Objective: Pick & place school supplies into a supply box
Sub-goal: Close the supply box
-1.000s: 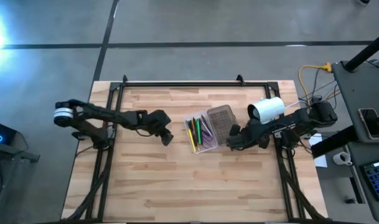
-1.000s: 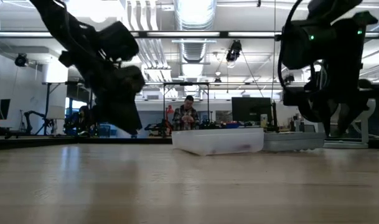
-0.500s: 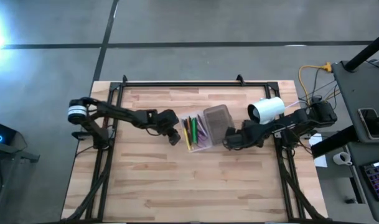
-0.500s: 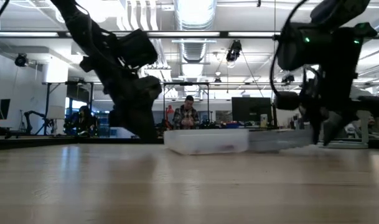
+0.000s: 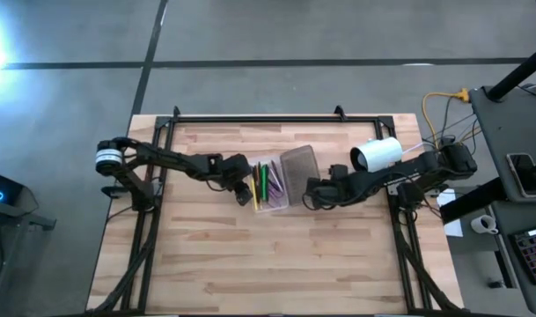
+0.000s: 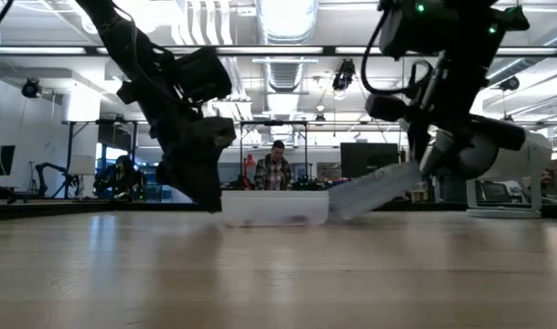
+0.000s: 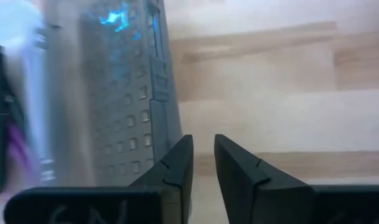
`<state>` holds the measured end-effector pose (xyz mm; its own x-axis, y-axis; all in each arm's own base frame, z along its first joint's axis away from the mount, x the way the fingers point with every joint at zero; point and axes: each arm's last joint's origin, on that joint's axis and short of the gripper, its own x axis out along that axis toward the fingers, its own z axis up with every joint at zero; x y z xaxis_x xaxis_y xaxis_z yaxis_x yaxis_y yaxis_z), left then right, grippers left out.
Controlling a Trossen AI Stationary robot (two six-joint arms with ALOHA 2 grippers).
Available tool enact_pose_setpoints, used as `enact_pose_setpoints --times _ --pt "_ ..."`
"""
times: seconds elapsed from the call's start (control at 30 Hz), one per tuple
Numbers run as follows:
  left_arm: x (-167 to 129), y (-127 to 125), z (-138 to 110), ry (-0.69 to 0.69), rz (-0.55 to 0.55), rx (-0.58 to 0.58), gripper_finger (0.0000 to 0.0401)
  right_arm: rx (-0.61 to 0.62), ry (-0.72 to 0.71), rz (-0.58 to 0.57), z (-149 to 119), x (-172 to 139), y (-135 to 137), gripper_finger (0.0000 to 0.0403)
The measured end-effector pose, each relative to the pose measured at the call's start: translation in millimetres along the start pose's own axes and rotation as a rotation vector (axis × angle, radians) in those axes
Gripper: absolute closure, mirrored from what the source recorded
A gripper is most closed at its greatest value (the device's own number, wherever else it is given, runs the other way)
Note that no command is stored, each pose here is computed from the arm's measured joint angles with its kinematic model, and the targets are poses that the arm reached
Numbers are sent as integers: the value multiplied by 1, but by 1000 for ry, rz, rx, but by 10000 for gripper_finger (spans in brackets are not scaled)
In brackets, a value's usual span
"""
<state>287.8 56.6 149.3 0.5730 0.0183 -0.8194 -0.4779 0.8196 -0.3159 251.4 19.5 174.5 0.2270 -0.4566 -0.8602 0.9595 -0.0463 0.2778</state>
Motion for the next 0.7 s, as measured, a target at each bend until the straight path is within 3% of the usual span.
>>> enact_pose_setpoints --times 0.7 --pt "1 1 -2 -10 -6 18 281 -102 -60 295 18 -51 63 341"
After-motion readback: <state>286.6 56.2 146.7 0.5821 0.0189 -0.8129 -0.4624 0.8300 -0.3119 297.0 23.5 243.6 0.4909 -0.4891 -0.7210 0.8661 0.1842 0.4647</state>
